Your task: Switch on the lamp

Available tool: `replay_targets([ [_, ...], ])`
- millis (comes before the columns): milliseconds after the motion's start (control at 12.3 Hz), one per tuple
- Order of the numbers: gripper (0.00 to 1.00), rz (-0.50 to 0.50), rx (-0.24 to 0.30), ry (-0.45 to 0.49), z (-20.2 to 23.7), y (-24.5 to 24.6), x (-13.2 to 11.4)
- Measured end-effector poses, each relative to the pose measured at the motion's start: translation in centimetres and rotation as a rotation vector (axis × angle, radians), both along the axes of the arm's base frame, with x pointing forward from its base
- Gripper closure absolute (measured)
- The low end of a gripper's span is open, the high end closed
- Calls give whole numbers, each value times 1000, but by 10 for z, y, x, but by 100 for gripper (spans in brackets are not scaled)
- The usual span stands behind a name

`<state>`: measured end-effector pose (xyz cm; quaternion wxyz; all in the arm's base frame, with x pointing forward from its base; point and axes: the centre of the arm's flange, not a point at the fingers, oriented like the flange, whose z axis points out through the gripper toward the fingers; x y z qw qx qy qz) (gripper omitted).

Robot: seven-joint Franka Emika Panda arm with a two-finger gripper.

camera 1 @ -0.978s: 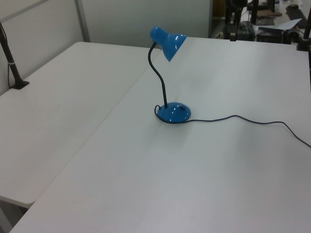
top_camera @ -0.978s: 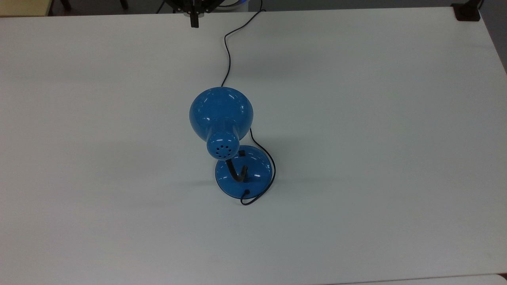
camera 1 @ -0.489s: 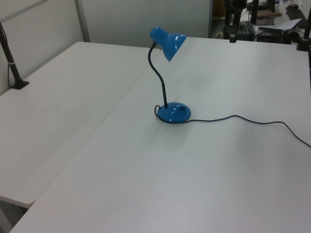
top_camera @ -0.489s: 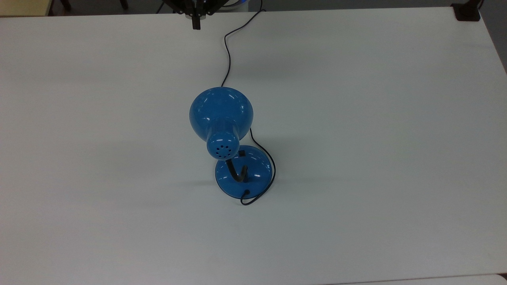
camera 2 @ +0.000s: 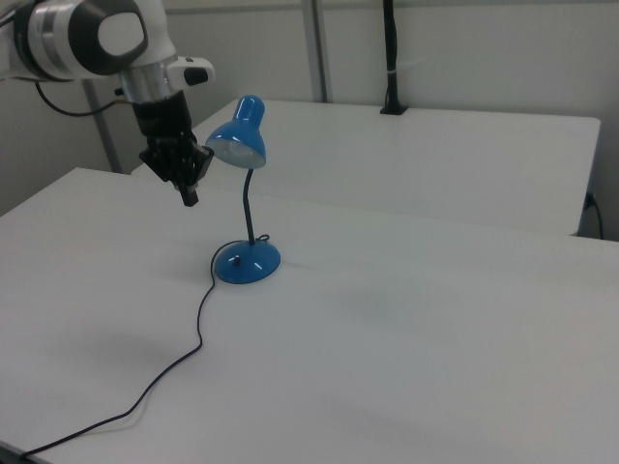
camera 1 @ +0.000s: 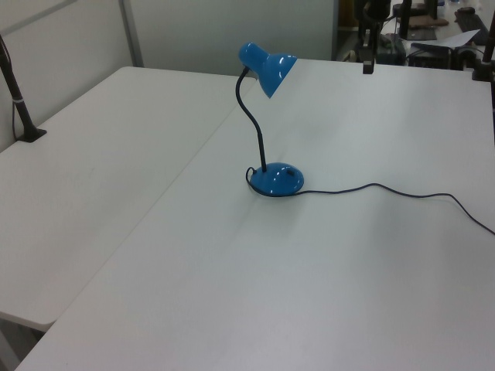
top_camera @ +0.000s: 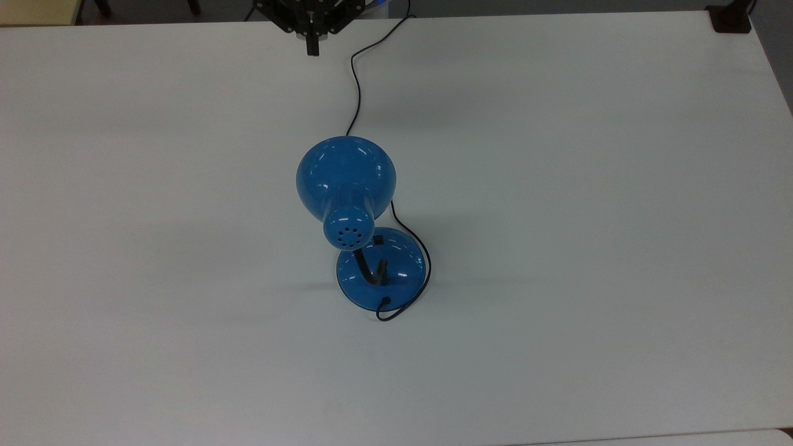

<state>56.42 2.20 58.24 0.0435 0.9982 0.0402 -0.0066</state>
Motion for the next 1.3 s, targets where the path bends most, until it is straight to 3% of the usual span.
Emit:
replay_targets([
  [1304, 99, 55, 8, -56, -58, 23, 8],
])
